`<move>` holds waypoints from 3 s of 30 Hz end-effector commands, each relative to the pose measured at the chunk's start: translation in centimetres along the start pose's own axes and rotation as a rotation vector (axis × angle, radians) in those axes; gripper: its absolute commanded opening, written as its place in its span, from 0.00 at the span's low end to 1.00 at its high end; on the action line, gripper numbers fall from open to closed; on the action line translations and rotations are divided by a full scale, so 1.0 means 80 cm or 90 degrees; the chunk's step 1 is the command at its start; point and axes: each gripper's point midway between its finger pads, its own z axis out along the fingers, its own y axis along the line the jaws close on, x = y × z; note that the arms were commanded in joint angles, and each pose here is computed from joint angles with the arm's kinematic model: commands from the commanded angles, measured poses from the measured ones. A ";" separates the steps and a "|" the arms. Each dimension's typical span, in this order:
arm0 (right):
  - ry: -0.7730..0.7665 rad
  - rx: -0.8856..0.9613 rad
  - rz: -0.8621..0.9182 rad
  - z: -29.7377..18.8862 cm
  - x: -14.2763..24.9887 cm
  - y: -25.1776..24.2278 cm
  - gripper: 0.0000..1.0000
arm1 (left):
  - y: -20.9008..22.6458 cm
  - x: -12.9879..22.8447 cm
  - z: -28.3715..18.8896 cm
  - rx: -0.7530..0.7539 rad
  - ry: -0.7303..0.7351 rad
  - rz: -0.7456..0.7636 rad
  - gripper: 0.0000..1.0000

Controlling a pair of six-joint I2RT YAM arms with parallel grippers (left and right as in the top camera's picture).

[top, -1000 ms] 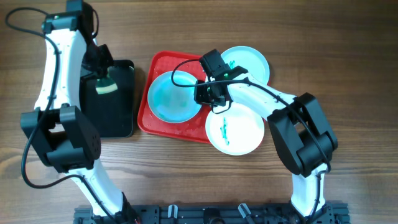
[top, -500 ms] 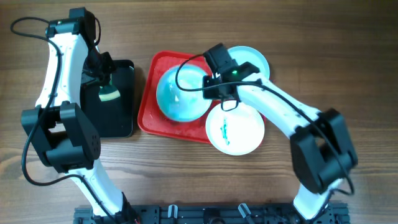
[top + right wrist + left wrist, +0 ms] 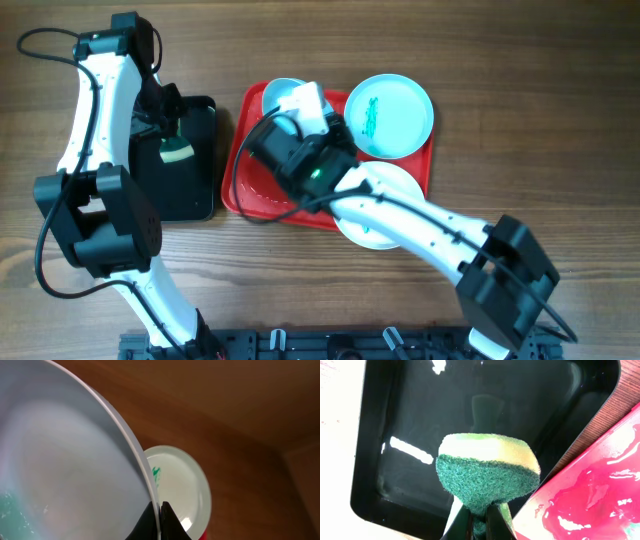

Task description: Clean dirty plates on tray and stack at the side

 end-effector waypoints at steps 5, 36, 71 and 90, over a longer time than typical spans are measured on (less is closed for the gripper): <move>-0.149 0.271 -0.007 -0.072 -0.066 -0.072 0.04 | -0.003 0.002 0.002 0.005 0.004 -0.009 0.04; 0.400 -0.148 0.592 0.059 0.176 -0.359 0.04 | -0.003 0.002 0.002 0.004 0.004 -0.008 0.04; 0.396 -0.386 0.360 0.125 0.249 -0.161 0.46 | -0.003 0.000 0.002 0.006 0.000 -0.009 0.04; 0.406 -0.383 0.238 0.176 0.290 -0.110 0.04 | -0.003 0.000 0.002 0.006 0.000 -0.009 0.04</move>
